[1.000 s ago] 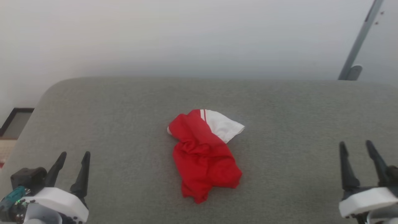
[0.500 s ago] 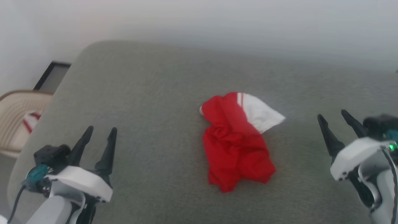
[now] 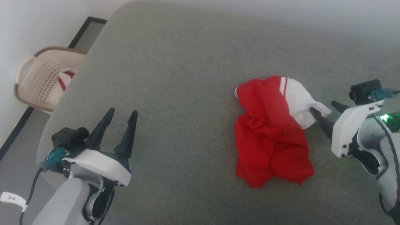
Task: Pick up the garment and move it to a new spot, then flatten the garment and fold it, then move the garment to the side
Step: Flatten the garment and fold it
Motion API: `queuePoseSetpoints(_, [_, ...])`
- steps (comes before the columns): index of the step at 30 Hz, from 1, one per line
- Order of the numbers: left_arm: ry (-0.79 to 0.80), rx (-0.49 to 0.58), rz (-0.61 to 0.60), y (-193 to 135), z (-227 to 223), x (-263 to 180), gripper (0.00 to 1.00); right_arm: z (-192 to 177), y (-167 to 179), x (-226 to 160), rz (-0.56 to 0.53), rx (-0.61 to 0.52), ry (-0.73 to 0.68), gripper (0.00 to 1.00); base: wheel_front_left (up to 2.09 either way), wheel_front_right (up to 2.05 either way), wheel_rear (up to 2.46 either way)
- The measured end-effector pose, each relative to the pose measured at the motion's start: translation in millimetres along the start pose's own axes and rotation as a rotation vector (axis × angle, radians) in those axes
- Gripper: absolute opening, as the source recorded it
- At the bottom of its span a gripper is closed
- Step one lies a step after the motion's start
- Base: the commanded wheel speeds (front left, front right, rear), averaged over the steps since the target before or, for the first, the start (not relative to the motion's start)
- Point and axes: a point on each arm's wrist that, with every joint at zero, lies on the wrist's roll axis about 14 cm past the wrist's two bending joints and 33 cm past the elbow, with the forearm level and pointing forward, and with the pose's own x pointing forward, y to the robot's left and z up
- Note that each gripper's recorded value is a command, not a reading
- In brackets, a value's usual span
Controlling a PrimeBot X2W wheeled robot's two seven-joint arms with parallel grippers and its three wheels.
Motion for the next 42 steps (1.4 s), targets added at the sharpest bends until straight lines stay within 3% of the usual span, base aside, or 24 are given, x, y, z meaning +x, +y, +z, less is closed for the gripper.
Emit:
queuePoseSetpoints(5, [0.019, -0.010, 0.016, 5.0, -7.4, 2.6, 1.00, -14.0, 2.2, 21.9, 0.025, 0.031, 0.101, 1.00, 0.00, 0.00, 0.00])
queuePoseSetpoints(6, [0.020, -0.007, 0.020, 6.3, -7.6, 3.3, 1.00, -15.3, 1.5, 24.8, 0.025, 0.025, 0.112, 0.31, 0.00, 0.00, 0.00])
queuePoseSetpoints(7, [0.018, -0.007, 0.023, 7.6, -6.9, 4.1, 1.00, -14.8, 0.7, 27.1, 0.024, 0.020, 0.114, 0.00, 0.00, 0.00, 0.00])
queuePoseSetpoints(18, [0.000, -0.010, 0.026, 11.0, -4.2, 5.5, 1.00, 19.3, -7.7, 16.4, 0.008, 0.033, 0.000, 0.00, 0.00, 0.00, 0.00])
queuePoseSetpoints(27, [-0.019, -0.015, -0.021, 0.1, -0.3, 10.7, 1.00, 39.0, -50.1, -43.5, -0.090, 0.045, -0.099, 0.00, 0.00, 0.00, 0.00])
queuePoseSetpoints(34, [-0.023, -0.016, -0.073, -14.3, 0.3, 16.5, 1.00, 0.3, -97.2, -108.8, -0.241, 0.088, -0.036, 0.00, 0.00, 0.00, 0.00])
queuePoseSetpoints(42, [-0.024, -0.019, -0.118, -27.1, 1.5, 21.2, 1.00, -77.3, -121.9, -167.7, -0.374, 0.204, 0.116, 0.00, 0.00, 0.00, 0.00])
